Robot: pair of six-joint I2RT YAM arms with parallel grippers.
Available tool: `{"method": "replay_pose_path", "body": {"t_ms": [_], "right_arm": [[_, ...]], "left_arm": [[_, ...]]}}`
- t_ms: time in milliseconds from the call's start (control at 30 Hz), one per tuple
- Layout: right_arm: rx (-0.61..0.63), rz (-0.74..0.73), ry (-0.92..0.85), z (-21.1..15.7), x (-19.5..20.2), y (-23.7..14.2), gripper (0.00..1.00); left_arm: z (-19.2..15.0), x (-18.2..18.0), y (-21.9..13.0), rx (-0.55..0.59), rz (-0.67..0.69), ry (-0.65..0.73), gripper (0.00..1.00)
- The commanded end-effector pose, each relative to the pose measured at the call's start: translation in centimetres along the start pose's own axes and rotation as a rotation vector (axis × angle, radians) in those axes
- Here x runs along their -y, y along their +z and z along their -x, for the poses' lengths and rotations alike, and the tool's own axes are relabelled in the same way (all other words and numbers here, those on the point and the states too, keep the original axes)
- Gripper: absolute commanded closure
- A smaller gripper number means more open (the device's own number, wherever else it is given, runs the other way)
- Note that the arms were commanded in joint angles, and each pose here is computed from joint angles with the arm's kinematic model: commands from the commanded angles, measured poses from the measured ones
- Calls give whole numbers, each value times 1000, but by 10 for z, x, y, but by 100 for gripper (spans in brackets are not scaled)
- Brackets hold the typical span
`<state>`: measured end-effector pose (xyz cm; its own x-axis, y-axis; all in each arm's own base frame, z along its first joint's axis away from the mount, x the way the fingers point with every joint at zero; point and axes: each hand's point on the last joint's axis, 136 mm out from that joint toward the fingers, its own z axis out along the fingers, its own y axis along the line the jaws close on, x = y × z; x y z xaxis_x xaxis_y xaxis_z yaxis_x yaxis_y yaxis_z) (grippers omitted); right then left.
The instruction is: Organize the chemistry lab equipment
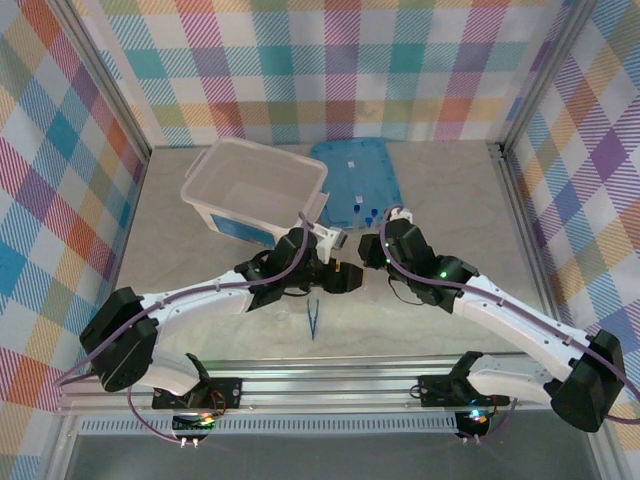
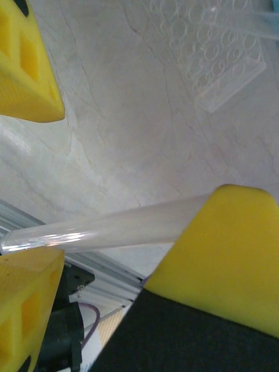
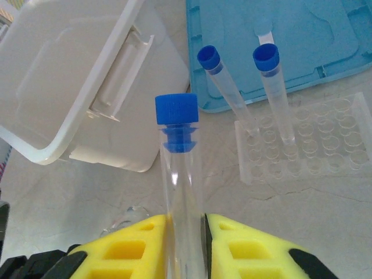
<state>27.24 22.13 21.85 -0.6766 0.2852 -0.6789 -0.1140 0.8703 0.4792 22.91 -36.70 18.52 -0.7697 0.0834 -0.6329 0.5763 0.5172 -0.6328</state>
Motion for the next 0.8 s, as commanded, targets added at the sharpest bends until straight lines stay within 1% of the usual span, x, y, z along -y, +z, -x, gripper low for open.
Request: {"method": "replay_pose_path", "body": {"t_ms": [0,267,400,567,767], "right_arm": [[29,80,82,6,-11,-8,77],[66,61,112,11,-5,-10,78],[70,49,113,11,-4,-8,78],[89,26,127,13,1,-6,78],[114,1,136,17,7,-7,78]], "left_arm": [[21,29,4,57,-113,-16,41],[21,36,13,48,-180,-58,44],[21,38,14,43,-189,-56,48],[21,40,14,35,-199,-56,55],[20,42,13,29,-204,-53,67]]}}
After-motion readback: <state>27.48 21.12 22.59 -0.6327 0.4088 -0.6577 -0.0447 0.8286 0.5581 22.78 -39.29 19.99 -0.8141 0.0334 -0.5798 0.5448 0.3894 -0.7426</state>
